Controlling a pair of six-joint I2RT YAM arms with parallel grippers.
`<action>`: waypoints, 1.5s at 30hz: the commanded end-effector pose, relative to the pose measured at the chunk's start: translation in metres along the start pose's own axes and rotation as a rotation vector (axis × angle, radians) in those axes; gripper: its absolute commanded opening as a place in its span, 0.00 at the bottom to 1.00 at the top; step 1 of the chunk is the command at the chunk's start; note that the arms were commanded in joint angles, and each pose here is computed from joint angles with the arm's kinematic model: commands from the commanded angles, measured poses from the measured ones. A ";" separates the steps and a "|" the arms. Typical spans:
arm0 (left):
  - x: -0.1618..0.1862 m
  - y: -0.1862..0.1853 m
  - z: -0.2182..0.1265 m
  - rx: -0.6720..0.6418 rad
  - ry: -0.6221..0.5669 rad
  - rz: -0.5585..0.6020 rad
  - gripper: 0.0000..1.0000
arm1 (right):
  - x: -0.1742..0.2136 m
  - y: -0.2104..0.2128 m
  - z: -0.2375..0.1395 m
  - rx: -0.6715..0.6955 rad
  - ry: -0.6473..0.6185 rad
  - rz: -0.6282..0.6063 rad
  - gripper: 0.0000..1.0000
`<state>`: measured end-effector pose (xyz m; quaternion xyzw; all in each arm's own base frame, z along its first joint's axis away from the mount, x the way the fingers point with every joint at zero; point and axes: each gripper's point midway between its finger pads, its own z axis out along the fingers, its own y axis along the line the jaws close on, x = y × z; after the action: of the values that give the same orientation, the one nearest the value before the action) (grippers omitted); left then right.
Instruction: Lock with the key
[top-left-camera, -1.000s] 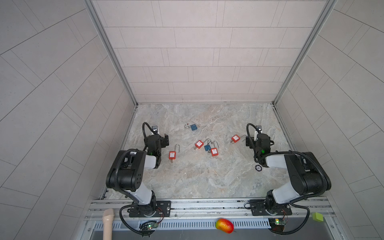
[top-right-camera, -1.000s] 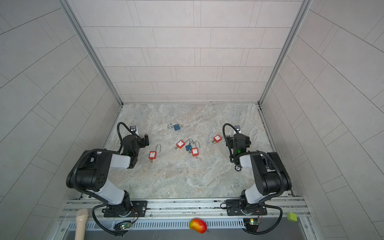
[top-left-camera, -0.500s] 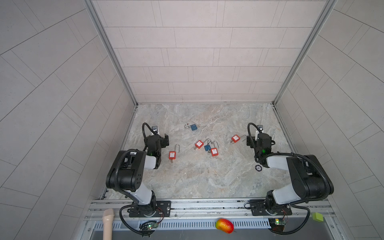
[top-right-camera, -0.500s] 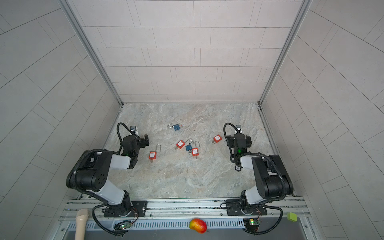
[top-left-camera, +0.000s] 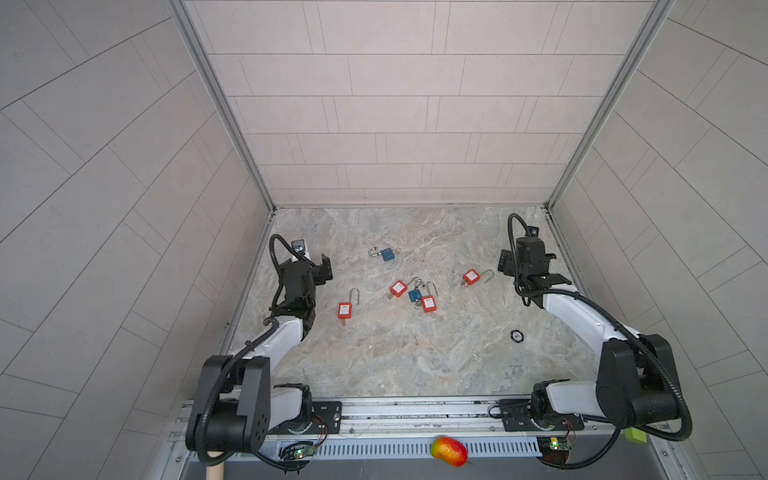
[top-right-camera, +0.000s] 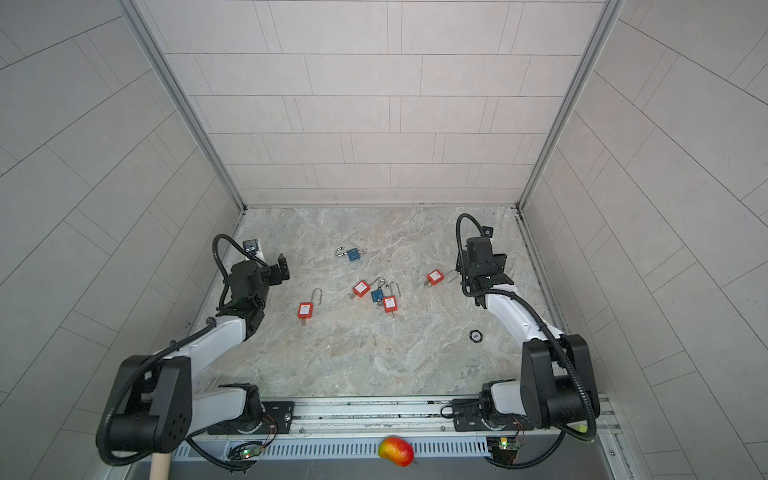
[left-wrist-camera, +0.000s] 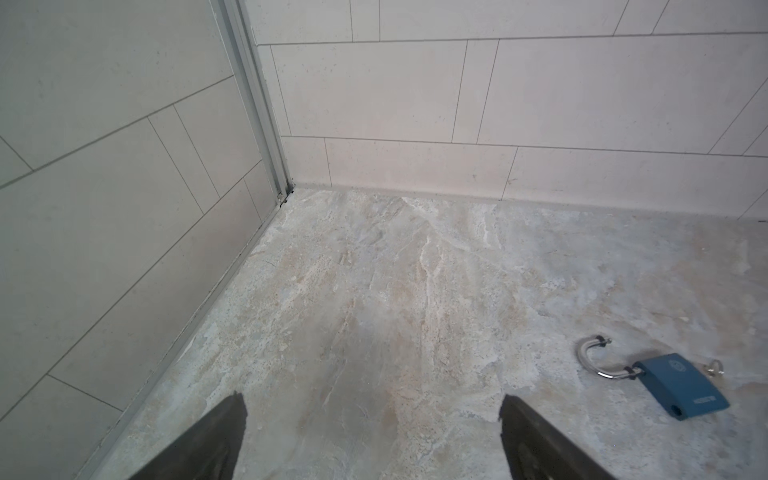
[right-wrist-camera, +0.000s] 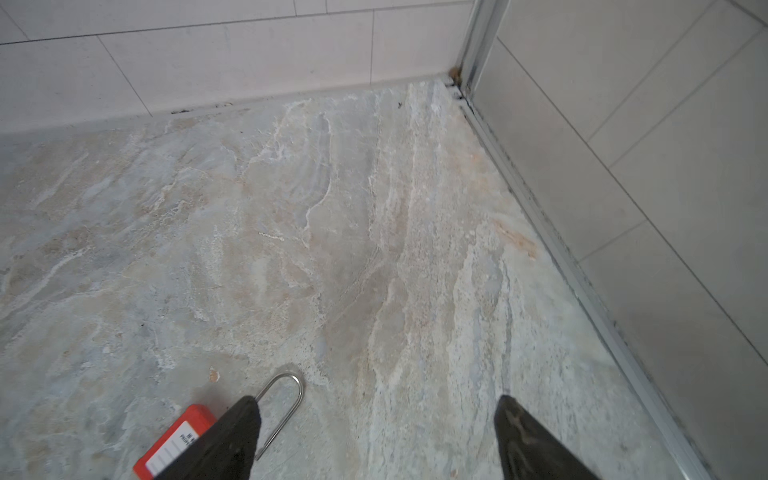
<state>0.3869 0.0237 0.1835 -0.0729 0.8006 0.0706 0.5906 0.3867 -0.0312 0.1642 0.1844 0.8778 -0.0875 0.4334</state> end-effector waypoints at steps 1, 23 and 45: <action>0.001 -0.008 -0.015 0.056 0.143 -0.025 0.99 | 0.045 -0.011 -0.015 0.112 0.249 0.167 0.86; -0.018 -0.080 -0.062 0.292 0.364 -0.048 0.90 | 0.104 0.111 0.008 0.102 0.514 0.424 0.72; -0.008 -0.114 -0.053 0.333 0.431 0.050 0.86 | 0.117 0.118 0.051 0.195 0.543 0.354 0.63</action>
<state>0.3586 -0.0971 0.1942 0.0274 0.9115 -0.0737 0.4036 0.4039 0.0989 0.0385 0.3905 0.9049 -0.0200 0.1681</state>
